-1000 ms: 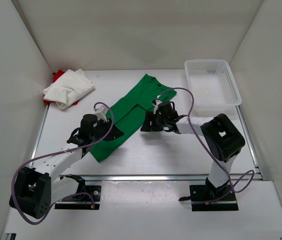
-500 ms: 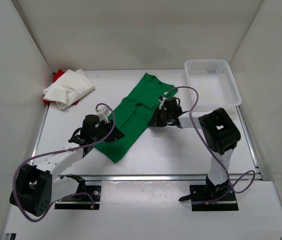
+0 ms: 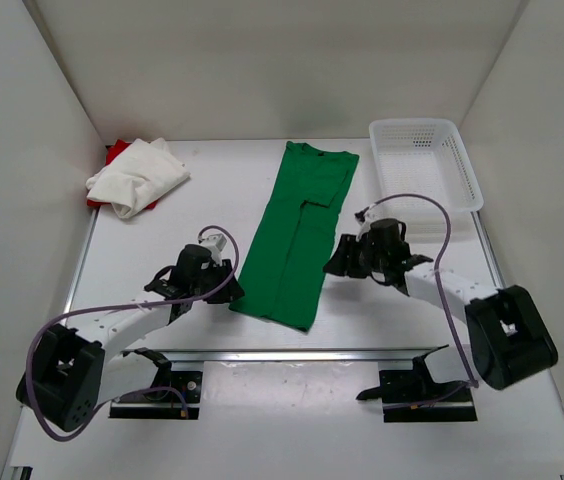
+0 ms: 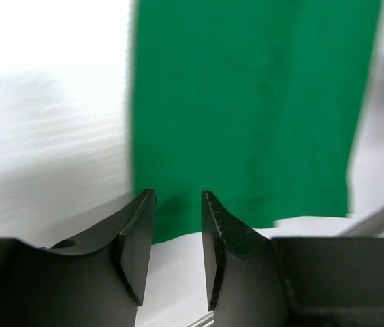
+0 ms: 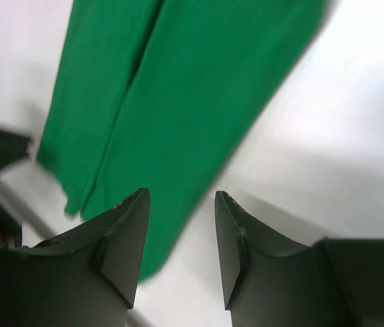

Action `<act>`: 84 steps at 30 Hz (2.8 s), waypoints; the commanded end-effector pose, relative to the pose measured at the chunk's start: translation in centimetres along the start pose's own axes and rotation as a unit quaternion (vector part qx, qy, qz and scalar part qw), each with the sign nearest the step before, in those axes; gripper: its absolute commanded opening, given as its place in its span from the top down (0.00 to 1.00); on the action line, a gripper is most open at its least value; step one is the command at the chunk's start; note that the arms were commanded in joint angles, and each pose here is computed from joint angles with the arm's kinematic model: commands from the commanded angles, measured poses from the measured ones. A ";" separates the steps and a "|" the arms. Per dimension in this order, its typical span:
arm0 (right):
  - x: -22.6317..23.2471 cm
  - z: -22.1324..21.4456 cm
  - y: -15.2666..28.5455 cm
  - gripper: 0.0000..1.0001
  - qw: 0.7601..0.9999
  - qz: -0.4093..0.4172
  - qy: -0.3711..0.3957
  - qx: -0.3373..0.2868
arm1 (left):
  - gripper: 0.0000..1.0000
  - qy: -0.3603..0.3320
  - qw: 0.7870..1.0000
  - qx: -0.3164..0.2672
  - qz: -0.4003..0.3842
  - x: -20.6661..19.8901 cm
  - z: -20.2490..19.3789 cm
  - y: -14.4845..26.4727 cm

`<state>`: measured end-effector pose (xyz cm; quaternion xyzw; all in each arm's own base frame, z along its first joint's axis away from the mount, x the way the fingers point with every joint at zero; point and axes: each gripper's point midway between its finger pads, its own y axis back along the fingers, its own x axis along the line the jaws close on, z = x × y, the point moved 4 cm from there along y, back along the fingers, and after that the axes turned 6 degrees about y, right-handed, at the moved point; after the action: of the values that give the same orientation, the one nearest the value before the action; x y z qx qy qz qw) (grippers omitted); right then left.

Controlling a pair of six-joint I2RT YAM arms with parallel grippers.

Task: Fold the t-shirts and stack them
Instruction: Grab the bottom of the folded rectangular tshirt with both arms, then fold the folded rectangular tshirt in 1/3 of the way

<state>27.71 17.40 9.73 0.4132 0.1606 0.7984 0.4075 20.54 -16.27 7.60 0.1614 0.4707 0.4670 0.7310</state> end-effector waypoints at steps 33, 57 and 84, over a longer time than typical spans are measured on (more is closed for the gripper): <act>6.0 -14.7 2.1 0.60 0.987 0.084 -0.047 0.131 | 0.96 -0.012 0.999 0.026 0.033 1.7 -4.6 0.0; 6.9 -7.4 5.5 1.00 0.997 0.061 0.005 0.041 | 1.00 -0.040 0.998 -0.047 -0.028 -5.2 2.7 5.2; -6.5 10.6 -4.8 0.97 0.997 -0.038 -0.045 -0.045 | 0.91 0.019 0.997 -0.046 0.057 -4.7 20.5 -15.1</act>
<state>38.81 14.43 8.16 0.4576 0.1426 0.7476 0.4598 44.39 -23.82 8.69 0.1693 0.4521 0.5335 0.6944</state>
